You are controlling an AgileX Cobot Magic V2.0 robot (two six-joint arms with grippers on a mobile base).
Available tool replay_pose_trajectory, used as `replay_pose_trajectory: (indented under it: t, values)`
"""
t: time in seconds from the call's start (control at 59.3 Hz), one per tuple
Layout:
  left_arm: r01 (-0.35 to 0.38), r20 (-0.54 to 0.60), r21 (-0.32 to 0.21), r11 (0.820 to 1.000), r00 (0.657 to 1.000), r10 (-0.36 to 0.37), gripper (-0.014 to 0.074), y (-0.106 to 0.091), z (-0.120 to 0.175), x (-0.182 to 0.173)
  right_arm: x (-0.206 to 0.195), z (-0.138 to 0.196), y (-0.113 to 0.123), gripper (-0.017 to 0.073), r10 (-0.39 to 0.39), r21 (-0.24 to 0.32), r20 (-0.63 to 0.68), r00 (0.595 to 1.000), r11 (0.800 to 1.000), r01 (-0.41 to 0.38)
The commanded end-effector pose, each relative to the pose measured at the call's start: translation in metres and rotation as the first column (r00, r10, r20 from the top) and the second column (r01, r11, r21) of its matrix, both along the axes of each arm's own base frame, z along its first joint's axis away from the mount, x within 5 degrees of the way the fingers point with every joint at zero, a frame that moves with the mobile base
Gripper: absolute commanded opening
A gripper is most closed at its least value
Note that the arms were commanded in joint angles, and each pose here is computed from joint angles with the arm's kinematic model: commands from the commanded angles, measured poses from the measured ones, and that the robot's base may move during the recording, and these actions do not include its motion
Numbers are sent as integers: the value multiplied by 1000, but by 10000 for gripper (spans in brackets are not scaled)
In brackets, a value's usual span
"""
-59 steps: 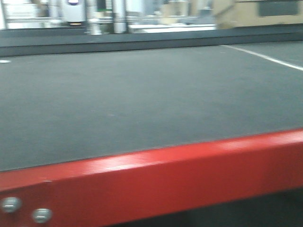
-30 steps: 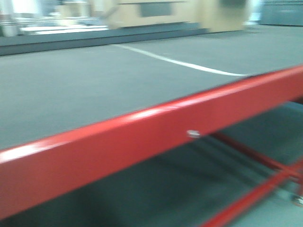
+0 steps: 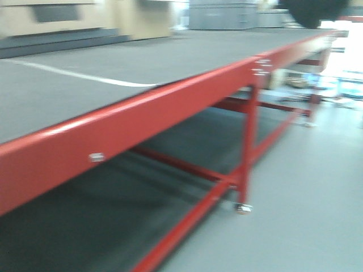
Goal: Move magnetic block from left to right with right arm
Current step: 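Drive past the red-framed table holding the cube in the right gripper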
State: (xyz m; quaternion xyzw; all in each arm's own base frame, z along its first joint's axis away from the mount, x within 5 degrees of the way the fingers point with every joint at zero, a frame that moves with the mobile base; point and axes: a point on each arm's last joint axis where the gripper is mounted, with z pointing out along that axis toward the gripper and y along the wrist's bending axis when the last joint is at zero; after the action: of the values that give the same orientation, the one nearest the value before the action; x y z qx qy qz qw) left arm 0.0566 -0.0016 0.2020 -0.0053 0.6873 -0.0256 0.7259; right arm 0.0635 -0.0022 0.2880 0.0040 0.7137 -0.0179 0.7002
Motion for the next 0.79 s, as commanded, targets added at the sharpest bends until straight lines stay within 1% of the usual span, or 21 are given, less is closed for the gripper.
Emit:
replay_pose_trajectory:
  t: [0.0,0.776]
  values:
    - [6,88,-7,1000,996,-5,-116,0,5,-1,-1,17,0,306,-2,-26,102,995,1000,5]
    - [6,88,-7,1000,996,-5,-116,0,5,-1,-1,17,0,306,-2,-26,102,995,1000,5]
